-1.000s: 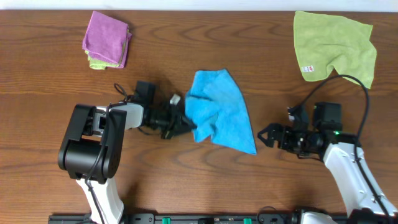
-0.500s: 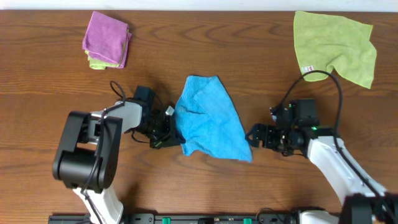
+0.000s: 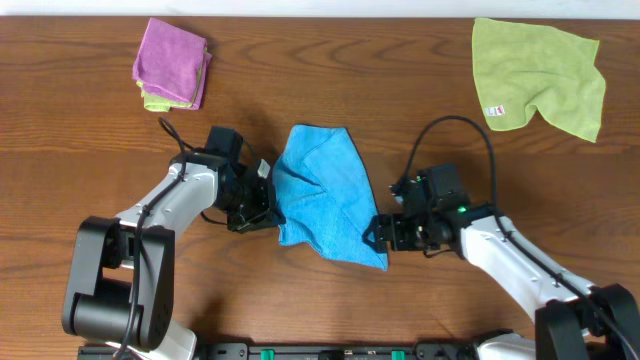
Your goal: Fold the cloth
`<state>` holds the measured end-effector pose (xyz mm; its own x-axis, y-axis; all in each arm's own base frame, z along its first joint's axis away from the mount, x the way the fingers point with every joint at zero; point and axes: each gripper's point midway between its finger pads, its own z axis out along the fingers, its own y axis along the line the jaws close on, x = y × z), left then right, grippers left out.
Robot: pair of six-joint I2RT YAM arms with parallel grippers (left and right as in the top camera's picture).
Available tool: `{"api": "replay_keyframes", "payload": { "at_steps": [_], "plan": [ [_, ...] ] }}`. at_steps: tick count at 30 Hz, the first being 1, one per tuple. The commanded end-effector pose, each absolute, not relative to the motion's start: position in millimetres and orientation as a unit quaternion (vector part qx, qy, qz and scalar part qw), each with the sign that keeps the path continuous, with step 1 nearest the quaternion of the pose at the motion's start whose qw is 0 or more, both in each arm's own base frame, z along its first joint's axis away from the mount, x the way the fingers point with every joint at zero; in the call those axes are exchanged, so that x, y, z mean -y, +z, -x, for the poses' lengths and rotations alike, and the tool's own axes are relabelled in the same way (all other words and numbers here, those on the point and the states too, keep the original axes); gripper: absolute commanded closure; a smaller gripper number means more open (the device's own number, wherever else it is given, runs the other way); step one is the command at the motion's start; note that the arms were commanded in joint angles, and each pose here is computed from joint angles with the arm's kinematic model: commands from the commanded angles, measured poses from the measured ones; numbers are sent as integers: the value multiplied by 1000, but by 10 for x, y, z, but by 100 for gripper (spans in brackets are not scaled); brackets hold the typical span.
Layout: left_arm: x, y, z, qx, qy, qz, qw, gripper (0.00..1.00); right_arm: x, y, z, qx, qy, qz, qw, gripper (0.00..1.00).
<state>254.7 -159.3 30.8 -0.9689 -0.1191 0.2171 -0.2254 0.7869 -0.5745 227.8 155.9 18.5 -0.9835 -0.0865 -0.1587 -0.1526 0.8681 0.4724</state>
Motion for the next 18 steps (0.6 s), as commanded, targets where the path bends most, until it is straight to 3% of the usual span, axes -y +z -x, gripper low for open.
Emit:
{"api": "replay_keyframes", "payload": {
  "at_steps": [1,10,18],
  "plan": [
    [1531,322,-2575,948,296,-85,75,94,-1712,261,-2303,-960,253,89,83,8],
    [1497,308,-2503,950,285,-88,89,94,-1786,363,-2478,-961,192,149,133,11],
    [1488,309,-2458,950,282,-90,98,94,-1995,1006,-3288,-930,130,222,264,15]
  ]
}}
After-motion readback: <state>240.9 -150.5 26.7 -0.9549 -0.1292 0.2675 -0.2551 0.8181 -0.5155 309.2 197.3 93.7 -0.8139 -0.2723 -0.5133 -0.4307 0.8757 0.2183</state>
